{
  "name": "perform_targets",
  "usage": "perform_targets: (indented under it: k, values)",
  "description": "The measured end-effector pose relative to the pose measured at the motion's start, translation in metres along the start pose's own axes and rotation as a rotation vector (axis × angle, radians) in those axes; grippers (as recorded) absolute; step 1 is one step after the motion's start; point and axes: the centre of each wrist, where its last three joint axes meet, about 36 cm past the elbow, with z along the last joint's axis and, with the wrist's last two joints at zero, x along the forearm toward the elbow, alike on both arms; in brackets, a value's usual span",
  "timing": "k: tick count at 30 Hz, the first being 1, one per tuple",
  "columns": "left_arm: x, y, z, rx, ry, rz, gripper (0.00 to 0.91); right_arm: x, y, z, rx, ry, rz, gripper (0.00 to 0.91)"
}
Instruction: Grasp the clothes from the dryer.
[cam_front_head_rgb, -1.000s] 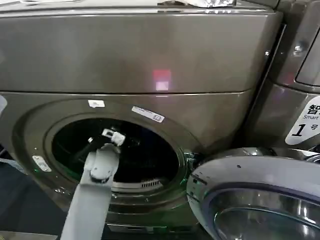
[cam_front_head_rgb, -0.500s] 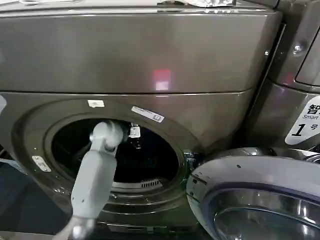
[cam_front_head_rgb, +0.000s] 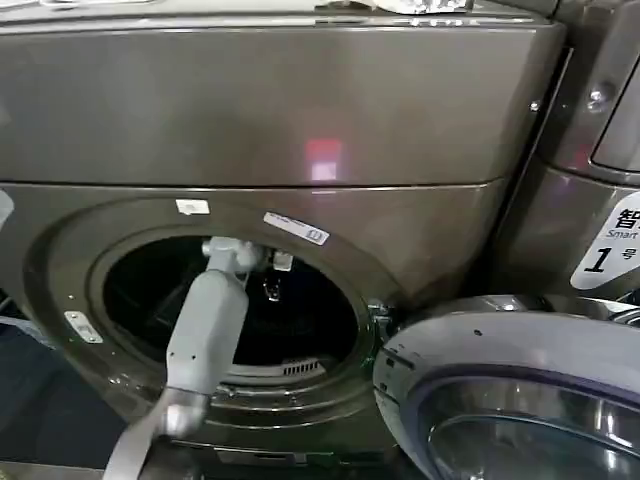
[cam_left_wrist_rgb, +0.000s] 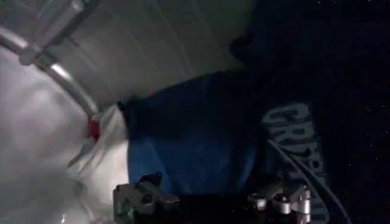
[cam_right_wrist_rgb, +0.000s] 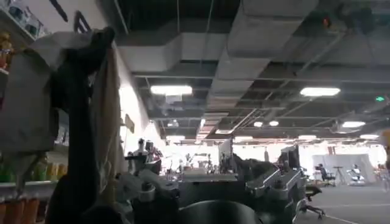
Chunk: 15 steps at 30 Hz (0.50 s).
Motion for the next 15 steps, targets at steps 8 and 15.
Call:
perform_targets:
  k: [8,15]
  values:
    - [-0.012,-0.003,0.008,0.024,-0.016,0.03,0.705,-0.001,0.002,-0.002,-0.001,-0.007,-0.001,0.907]
    - [-0.021,-0.005,0.013,0.043,-0.024,0.046,0.592,-0.001,0.002,-0.002,-0.001,-0.006,-0.002,0.907]
